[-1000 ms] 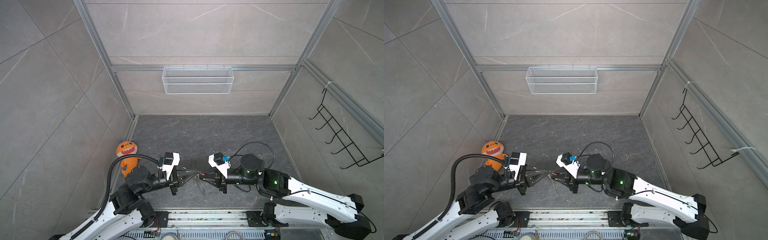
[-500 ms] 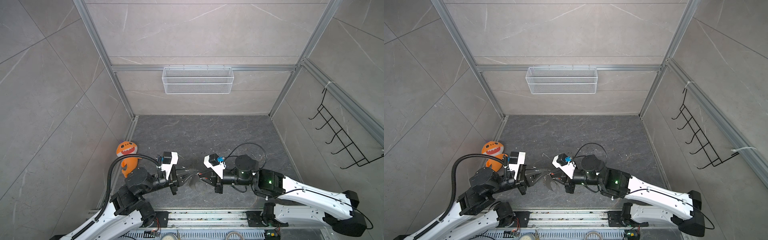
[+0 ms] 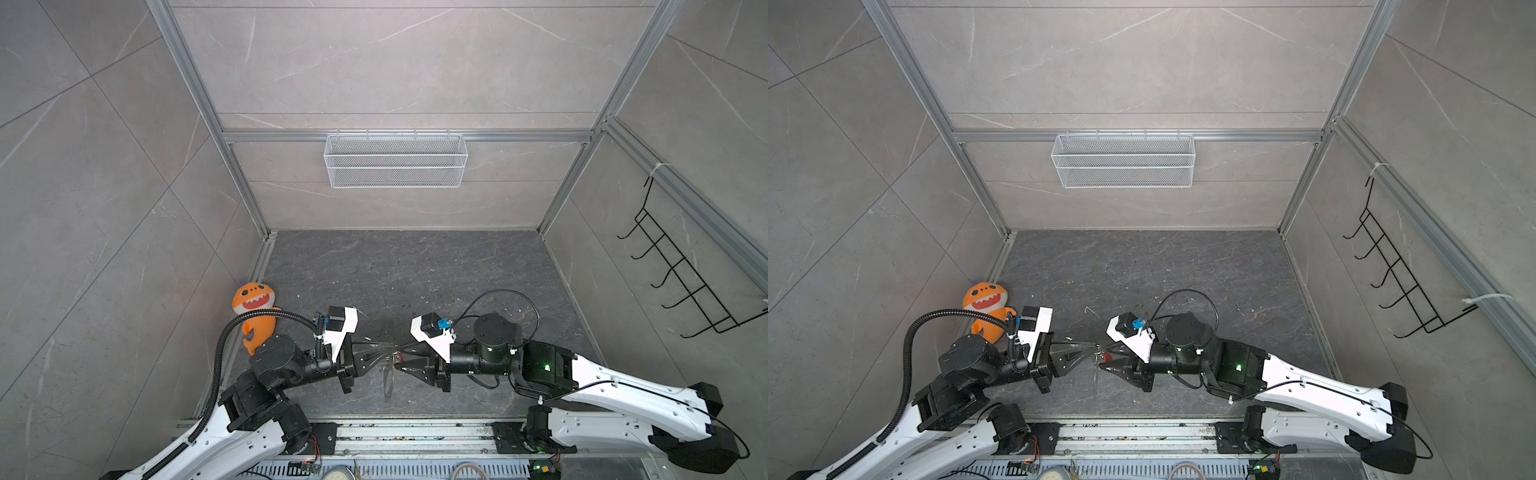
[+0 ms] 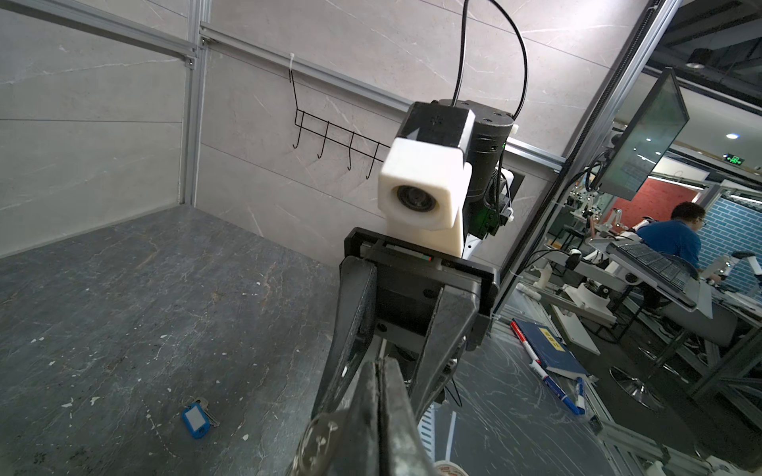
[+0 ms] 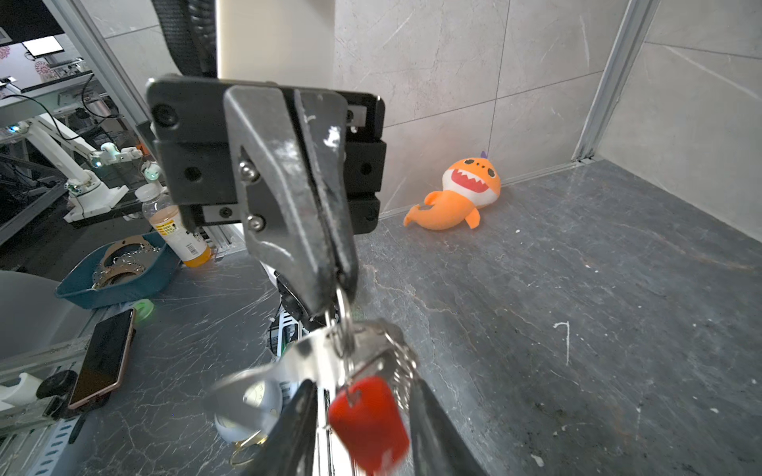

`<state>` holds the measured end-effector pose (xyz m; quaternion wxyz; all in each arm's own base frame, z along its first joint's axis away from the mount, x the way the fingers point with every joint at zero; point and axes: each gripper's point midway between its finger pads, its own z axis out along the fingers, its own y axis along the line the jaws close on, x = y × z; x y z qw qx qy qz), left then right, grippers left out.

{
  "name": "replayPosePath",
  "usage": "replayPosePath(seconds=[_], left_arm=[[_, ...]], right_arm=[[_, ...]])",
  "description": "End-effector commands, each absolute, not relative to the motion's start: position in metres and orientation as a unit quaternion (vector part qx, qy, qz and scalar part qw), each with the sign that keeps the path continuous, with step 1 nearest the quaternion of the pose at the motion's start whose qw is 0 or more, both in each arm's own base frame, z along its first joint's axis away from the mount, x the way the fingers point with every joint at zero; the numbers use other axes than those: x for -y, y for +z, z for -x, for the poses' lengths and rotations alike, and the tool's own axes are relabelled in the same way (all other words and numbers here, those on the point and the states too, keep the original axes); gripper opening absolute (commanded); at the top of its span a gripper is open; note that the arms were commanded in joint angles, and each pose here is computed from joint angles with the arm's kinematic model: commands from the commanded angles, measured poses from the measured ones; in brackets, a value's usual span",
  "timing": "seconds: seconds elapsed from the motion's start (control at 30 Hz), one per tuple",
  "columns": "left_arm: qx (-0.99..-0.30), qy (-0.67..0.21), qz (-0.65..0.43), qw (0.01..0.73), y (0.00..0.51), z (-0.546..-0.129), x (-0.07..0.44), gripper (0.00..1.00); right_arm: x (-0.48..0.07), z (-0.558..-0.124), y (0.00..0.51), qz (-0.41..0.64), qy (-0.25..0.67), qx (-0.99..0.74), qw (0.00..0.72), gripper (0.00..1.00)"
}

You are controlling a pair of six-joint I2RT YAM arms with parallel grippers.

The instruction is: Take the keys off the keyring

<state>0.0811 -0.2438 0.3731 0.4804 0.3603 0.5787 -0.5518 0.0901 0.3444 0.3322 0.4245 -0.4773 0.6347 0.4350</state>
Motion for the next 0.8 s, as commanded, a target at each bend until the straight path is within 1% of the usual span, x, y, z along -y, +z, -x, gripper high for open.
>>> replayPosePath(seconds=[0.0, 0.17, 0.4, 0.57, 0.77], left_arm=[[-0.543, -0.557, -0.387, 0.496, 0.398, -0.068, 0.239, 0.00], [-0.542, -0.558, -0.402, 0.483, 0.396, -0.064, 0.242, 0.00], [-0.538, -0.563, -0.412, 0.473, 0.396, -0.062, 0.247, 0.00], [-0.537, -0.564, -0.411, 0.474, 0.396, -0.062, 0.247, 0.00], [-0.537, -0.564, -0.412, 0.474, 0.395, -0.063, 0.247, 0.00]], right_arm=[[-0.329, -0.080, 0.340, 0.489, 0.434, -0.630, 0.419, 0.46], [-0.320, -0.078, 0.358, 0.480, 0.445, -0.615, 0.440, 0.49], [-0.335, -0.081, 0.379, 0.472, 0.466, -0.589, 0.462, 0.46], [-0.343, -0.079, 0.379, 0.473, 0.477, -0.584, 0.456, 0.41], [-0.347, -0.080, 0.371, 0.471, 0.478, -0.590, 0.449, 0.29]])
